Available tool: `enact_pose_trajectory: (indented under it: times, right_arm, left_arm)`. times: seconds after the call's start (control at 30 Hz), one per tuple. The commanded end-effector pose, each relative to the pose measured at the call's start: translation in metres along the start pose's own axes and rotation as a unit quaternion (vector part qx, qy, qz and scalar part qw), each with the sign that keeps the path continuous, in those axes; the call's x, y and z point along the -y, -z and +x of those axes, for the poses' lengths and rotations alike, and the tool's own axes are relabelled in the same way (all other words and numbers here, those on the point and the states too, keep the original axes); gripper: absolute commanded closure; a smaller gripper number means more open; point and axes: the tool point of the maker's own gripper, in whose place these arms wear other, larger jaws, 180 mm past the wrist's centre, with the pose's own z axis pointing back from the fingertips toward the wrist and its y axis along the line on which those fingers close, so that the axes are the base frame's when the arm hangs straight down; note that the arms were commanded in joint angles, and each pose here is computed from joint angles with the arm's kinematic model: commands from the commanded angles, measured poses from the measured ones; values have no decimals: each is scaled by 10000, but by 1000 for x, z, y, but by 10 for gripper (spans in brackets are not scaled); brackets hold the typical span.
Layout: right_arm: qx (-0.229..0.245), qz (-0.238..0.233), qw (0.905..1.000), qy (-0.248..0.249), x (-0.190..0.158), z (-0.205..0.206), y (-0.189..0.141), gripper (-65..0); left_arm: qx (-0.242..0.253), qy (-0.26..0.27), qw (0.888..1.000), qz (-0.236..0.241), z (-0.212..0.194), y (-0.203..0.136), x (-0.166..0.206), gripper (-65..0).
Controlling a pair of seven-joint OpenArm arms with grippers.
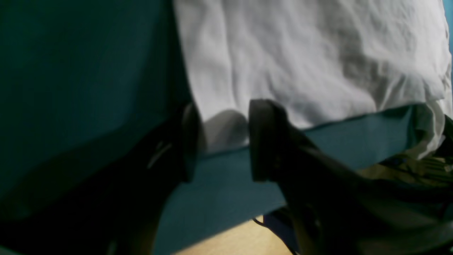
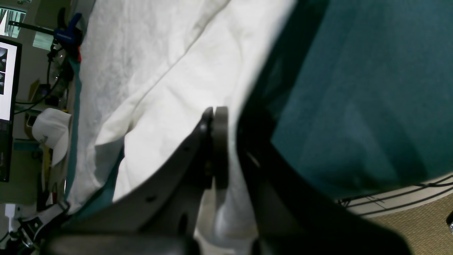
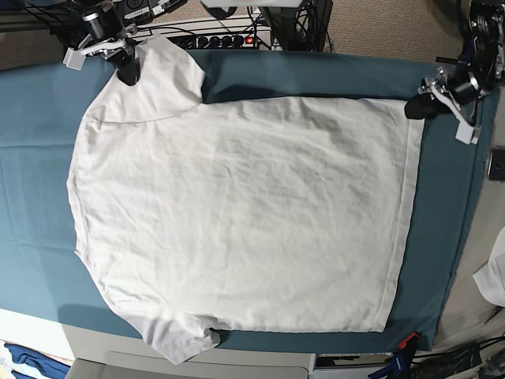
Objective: Fold the T-shirt properly
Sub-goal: 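Lift the grasped shirt edge with both grippers and drag it toward the robot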
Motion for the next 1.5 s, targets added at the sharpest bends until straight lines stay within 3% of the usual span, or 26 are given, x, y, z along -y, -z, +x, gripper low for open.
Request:
enact_pose_trajectory:
  times: [0.0, 0.13, 0.27, 0.37, 0.6, 0.87, 1.13, 1.47]
  right_arm:
    - [-305, -199, 9993, -103, 8, -11, -4, 0]
    - [-305, -199, 9993, -103, 8, -11, -4, 0]
    - [-281, -162, 9994, -89, 6, -10, -4, 0]
    - [-181, 8, 9998, -35, 0, -7, -4, 0]
    - [-141, 140, 9998, -61, -5, -5, -4, 0]
    - [-419, 325, 9983, -230, -11, -16, -6, 0]
    - [-649, 100, 9976, -229, 0, -30, -28, 0]
    - [-476, -349, 9949, -823, 9, 3, -69, 0]
  left_arm:
    - [121, 120, 9999, 5, 13, -5, 0, -245]
    - [117, 44, 9999, 64, 14, -4, -2, -216]
    - [147, 103, 9996, 232, 11, -6, -9, -68]
    - [207, 131, 9993, 287, 12, -6, -11, 0]
    - [159, 376, 9990, 166, 11, -6, -6, 0]
    - [19, 376, 9991, 172, 6, -6, -6, 0]
    - [-46, 483, 9987, 131, 3, -8, 1, 0]
    - [-429, 792, 9959, 119, -27, -22, 19, 0]
